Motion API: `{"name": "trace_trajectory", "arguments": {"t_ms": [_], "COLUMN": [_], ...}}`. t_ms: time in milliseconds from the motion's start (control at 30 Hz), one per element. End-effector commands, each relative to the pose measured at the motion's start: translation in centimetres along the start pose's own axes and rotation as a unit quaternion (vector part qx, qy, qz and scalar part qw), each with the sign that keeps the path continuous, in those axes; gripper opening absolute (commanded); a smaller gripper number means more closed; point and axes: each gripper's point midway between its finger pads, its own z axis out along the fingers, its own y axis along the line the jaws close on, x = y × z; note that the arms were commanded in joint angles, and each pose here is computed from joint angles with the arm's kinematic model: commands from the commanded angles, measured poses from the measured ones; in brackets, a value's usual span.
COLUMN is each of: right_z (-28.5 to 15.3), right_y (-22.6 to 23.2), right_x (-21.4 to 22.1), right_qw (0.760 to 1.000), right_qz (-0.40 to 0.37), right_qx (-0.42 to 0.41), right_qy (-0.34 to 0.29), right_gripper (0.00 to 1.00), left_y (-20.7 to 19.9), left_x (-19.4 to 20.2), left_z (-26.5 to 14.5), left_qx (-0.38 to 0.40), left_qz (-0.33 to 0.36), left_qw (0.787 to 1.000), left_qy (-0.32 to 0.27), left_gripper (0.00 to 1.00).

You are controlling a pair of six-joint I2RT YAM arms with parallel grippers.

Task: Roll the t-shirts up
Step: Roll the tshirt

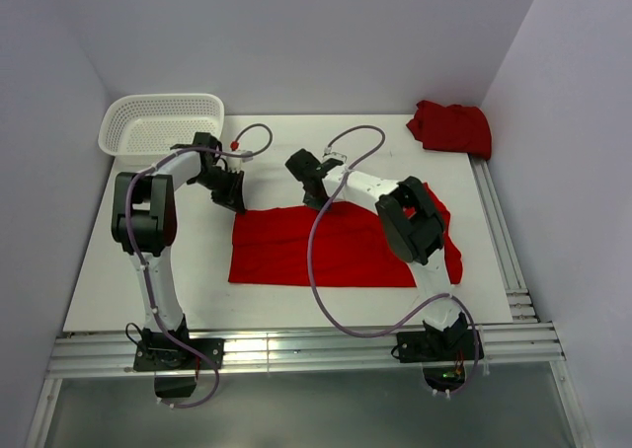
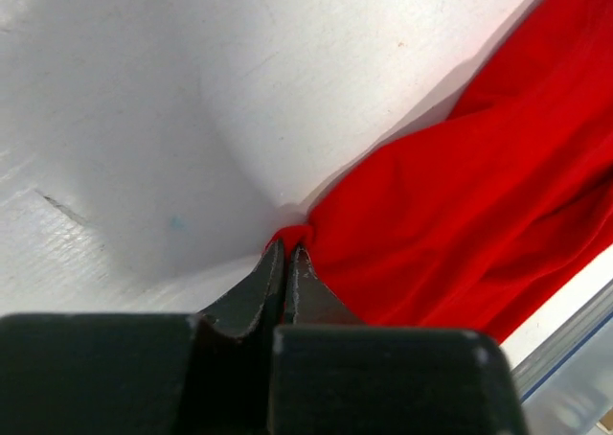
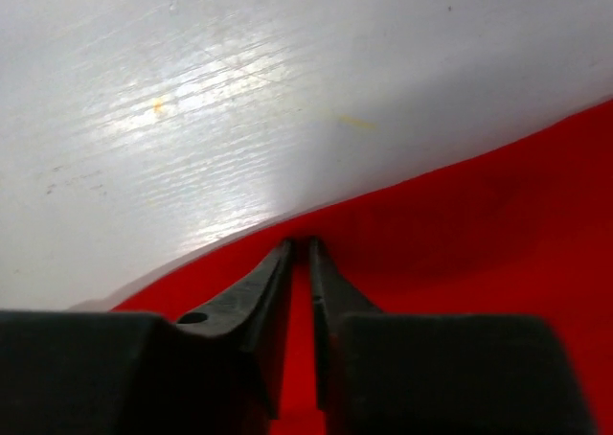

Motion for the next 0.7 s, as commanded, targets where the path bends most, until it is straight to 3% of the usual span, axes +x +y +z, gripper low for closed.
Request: {"name": "trace_trajectory", "arguments": {"t_ms": [0, 67, 200, 400, 567, 667], "right_z": [0.1, 0.1, 0.4, 0.3, 0.6, 0.3], "right_y": [-1.0, -1.5, -2.7, -3.8, -4.4, -3.3], "right_x": [-0.8, -1.0, -1.5, -1.6, -1.8, -2.1], "right_qw": [1.0, 1.0, 0.999, 0.999, 0.999, 0.999], "right_qz": [0.014, 0.015, 0.024, 0.037, 0.037, 0.035], "right_qx": [0.007, 0.014, 0.023, 0.024, 0.024, -0.002], "right_qy": [-0.008, -0.011, -0.013, -0.015, -0.012, -0.012], "right_gripper": [0.16, 0.08, 0.02, 0.18, 0.19, 0.31], "left_y": [0.3, 0.2, -0.1, 0.3, 1.3, 1.3], "left_x": [-1.4, -2.2, -3.3, -3.9, -3.7, -3.5], "left_z": [-0.5, -1.2, -2.2, -2.8, -2.8, -2.6], "left_qx": [-0.021, -0.025, -0.028, -0.041, -0.041, -0.036], "left_qz": [0.003, 0.007, 0.007, 0.004, -0.008, -0.01], "left_qw": [0.999, 0.999, 0.997, 0.995, 0.995, 0.996], "left_qy": [-0.027, -0.045, -0.073, -0.092, -0.09, -0.085], "left_gripper": [0.0, 0.0, 0.0, 0.0, 0.0, 0.04]}}
